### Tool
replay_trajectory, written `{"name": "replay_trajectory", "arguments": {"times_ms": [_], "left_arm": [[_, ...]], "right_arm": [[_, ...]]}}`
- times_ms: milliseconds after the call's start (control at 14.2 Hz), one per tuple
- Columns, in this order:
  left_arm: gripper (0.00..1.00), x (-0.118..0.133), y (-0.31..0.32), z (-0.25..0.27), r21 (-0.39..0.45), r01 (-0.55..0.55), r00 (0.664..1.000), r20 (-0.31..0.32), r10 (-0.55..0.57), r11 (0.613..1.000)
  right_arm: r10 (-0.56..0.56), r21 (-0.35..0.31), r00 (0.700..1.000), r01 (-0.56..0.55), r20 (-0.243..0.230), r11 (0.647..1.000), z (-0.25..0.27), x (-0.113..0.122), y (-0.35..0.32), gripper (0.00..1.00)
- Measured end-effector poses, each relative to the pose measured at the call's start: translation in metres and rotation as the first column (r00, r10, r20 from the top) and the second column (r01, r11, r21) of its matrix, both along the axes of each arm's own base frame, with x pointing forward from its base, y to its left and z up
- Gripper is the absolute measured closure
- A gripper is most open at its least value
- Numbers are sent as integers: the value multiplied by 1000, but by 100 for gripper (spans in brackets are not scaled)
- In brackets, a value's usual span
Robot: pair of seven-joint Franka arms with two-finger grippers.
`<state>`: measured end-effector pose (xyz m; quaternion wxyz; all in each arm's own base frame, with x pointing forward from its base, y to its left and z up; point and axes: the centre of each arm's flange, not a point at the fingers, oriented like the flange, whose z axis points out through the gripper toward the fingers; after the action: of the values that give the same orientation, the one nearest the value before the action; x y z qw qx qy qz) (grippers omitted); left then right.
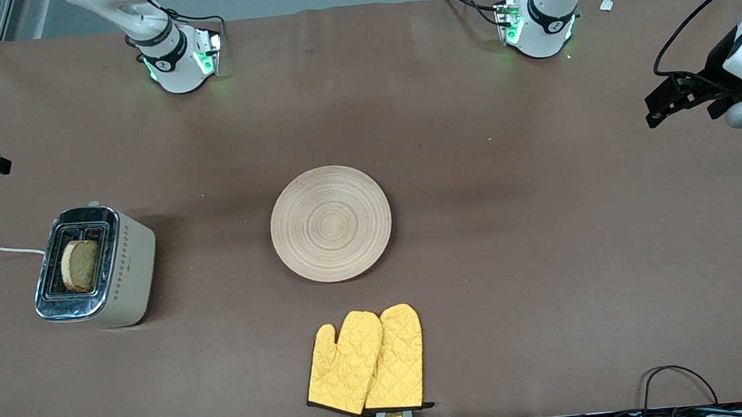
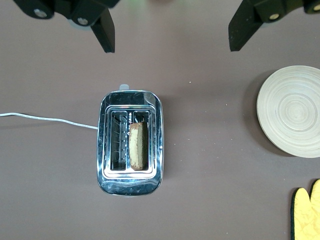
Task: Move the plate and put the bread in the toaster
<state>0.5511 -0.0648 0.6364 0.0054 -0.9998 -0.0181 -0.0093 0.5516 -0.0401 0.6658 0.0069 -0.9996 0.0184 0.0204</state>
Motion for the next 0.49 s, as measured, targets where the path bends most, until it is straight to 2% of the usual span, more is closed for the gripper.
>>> {"name": "replay_trajectory", "arguments": {"times_ms": [492], "left_arm": [[0, 3, 0, -5, 0, 0, 1000, -8, 0, 1000]], "right_arm": [[-5, -1, 1000, 5, 5, 1000, 2, -1, -3, 0]]}}
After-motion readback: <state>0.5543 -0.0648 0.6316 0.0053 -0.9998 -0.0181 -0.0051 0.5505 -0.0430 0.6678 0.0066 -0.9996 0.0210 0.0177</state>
